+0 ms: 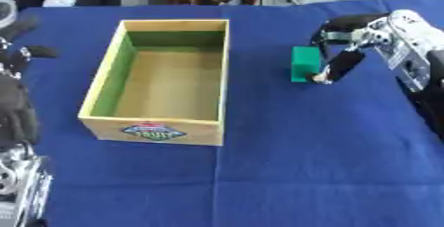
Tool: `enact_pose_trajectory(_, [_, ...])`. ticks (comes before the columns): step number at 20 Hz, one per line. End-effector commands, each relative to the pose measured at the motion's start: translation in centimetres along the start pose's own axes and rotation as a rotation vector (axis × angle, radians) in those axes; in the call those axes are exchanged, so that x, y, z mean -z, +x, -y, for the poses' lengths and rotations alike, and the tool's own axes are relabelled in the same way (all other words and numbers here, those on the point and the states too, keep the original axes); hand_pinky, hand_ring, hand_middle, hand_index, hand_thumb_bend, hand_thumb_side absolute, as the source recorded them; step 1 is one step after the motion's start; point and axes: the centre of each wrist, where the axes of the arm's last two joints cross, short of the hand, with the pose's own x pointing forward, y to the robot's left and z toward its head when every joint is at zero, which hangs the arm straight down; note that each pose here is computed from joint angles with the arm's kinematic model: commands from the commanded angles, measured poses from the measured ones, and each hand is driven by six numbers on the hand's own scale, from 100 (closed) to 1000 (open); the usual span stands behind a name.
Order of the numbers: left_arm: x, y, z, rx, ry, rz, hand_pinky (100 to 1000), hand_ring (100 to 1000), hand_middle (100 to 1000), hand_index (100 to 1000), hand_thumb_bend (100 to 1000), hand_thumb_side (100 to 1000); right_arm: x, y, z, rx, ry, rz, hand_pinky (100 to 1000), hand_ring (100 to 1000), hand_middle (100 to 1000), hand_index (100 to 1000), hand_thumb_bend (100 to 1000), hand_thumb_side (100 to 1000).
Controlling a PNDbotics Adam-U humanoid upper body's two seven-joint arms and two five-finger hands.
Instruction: Pick up objects on the table and place them in the box.
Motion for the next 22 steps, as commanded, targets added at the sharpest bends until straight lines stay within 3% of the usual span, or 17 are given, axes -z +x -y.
enact_pose_trajectory(1, [0.4, 0.6, 0.2, -0.007, -0.013, 0.025, 507, 726, 881, 749, 100, 977, -0.7, -0.4, 1.3, 0.011, -0.065, -0.012, 779, 794, 467, 585, 100, 513])
enact_pose_trajectory(10, [0.4, 0.6, 0.2, -0.006, -0.015, 0.023, 508, 726, 881, 749, 100, 977, -1.0, -0.3, 1.5, 0.039, -0.153, -0.009, 757, 748, 398, 464, 100, 486])
enact_pose_trajectory(17, [0.5, 0.6, 0.2, -0.007, -0.017, 0.024, 509, 725, 879, 749, 100, 974, -2.6, 1.1, 4.3, 0.056, -0.306, 0.015, 747, 733, 373, 428, 100, 501])
enact_pose_trajectory(22, [0.4, 0.6, 0.2, -0.006, -0.020, 0.023, 509, 725, 878, 750, 100, 974, -3.4, 3.6, 7.1, 0.028, -0.403, 0.062, 743, 726, 365, 419, 100, 515])
